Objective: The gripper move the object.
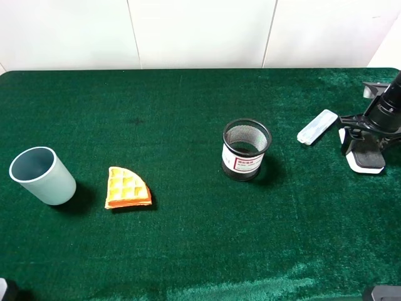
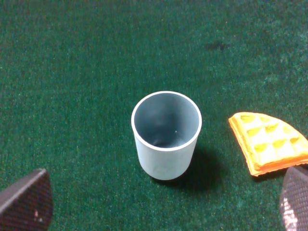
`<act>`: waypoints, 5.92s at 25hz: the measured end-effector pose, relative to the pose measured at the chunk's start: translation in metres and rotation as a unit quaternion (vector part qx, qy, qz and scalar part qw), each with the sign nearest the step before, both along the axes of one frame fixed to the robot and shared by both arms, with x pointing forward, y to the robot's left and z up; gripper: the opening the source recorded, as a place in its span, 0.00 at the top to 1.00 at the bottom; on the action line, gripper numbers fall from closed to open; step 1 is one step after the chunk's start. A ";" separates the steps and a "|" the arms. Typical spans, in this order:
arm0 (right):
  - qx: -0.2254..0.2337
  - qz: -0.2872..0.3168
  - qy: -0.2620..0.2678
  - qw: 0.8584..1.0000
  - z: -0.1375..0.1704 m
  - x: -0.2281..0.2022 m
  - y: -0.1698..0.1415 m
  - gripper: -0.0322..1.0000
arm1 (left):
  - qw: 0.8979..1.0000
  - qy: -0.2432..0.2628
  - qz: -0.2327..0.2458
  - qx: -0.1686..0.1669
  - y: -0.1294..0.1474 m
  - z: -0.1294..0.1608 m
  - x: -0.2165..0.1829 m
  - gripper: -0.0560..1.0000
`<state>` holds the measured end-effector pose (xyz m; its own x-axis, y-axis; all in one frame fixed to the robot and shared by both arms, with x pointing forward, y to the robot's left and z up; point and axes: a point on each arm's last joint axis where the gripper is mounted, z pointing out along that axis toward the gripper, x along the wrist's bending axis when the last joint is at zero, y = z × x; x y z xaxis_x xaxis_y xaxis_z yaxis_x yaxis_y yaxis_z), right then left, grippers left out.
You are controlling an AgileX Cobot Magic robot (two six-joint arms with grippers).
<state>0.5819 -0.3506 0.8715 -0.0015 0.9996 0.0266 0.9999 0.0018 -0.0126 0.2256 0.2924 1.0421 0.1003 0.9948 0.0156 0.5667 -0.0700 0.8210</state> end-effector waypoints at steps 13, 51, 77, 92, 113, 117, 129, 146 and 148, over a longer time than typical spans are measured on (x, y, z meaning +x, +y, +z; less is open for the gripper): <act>-0.006 -0.009 0.006 1.000 0.000 -0.001 -0.001 0.52 | 1.000 0.000 0.000 0.000 0.000 0.000 0.000 0.04; 0.064 -0.056 -0.048 0.995 0.145 -0.050 0.026 0.52 | 1.000 0.000 0.000 0.000 0.000 0.000 0.000 0.04; 0.082 0.076 -0.041 0.993 0.178 -0.097 0.166 0.52 | 1.000 0.000 0.001 0.001 0.000 0.000 0.000 0.04; 0.123 0.133 -0.071 0.981 0.201 -0.124 0.244 0.52 | 1.000 0.000 0.001 0.001 0.000 0.000 0.000 0.04; 0.164 0.129 -0.101 0.973 0.173 -0.051 0.334 0.52 | 1.000 0.000 0.001 0.001 0.000 0.000 0.000 0.04; 0.170 0.103 -0.107 0.974 0.156 -0.040 0.344 0.52 | 1.000 0.000 0.001 0.001 0.000 0.000 0.000 0.04; 0.156 0.053 -0.099 0.981 0.099 -0.017 0.355 0.52 | 1.000 0.000 0.001 0.001 0.000 0.000 0.000 0.04; 0.119 0.038 -0.063 0.990 0.039 -0.008 0.357 0.52 | 1.000 0.000 0.001 0.001 0.000 0.000 0.000 0.04; 0.117 0.038 -0.061 0.991 0.036 -0.008 0.358 0.52 | 1.000 0.000 0.001 0.001 0.000 0.000 0.000 0.04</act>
<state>0.5736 0.0069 0.9074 -0.0946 0.9632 0.2516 0.9908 0.0667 0.1175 0.2256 0.2926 1.0421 0.0987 0.9950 0.0180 0.5668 -0.0710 0.8208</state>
